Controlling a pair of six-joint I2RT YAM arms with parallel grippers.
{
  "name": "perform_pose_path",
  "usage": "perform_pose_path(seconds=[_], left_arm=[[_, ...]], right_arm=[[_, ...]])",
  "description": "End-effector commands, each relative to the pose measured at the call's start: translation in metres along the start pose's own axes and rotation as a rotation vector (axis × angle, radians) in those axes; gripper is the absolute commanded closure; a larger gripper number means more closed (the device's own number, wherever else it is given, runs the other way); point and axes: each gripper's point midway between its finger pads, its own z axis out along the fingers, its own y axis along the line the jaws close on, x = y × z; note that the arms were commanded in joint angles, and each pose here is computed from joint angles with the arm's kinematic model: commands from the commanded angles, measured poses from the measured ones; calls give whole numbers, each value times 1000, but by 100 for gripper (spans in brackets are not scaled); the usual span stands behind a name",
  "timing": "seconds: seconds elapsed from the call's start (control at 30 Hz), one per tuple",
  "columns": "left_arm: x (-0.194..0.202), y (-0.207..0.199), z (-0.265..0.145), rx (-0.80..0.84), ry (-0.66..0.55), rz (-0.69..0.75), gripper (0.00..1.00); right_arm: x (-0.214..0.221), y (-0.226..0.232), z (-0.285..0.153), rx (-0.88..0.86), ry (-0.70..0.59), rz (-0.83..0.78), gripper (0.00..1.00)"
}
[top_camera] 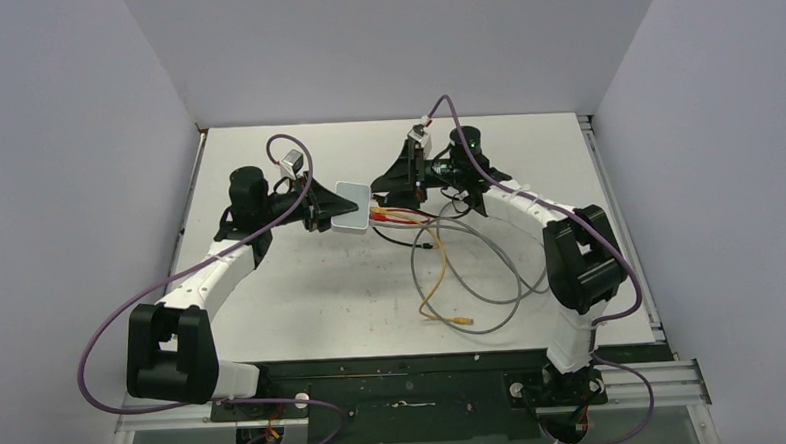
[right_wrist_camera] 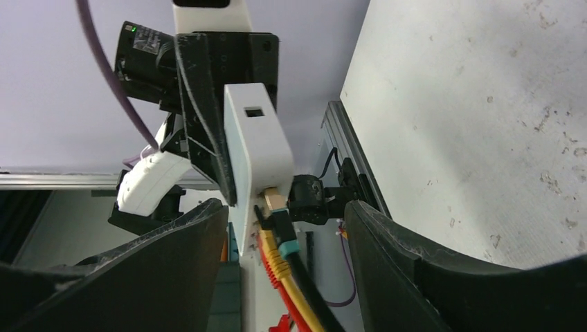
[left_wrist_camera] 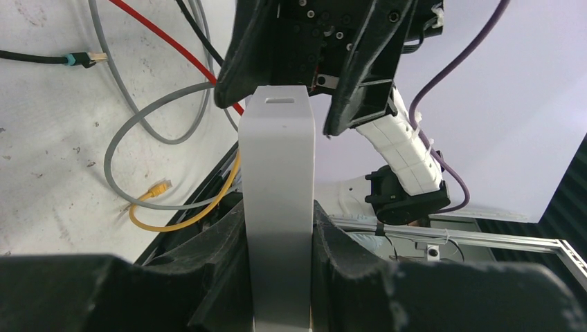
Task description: Pull the plug from the switch port
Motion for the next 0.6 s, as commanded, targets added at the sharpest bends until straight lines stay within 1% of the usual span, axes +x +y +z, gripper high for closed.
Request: perform_pose_path(seconds=[0.0,0.13,0.23,0.4,0.57], left_arm=[[1,-24,-3,56,5,82,100],[0,-26,-3,59,2,86,100],[0,-26,-3,59,-1,86,100],[0,-27,-3,61,1,87,100],[0,-29,-3,64,0,90,100]], right_arm=[[5,7,3,-39,16,-37,36],[6,16,4,-86,15,-35,38],[7,27,3,-151,13,-33,46],[15,41,2,-245,23,-36,49],[18,42,1,-262,27,-21,52]])
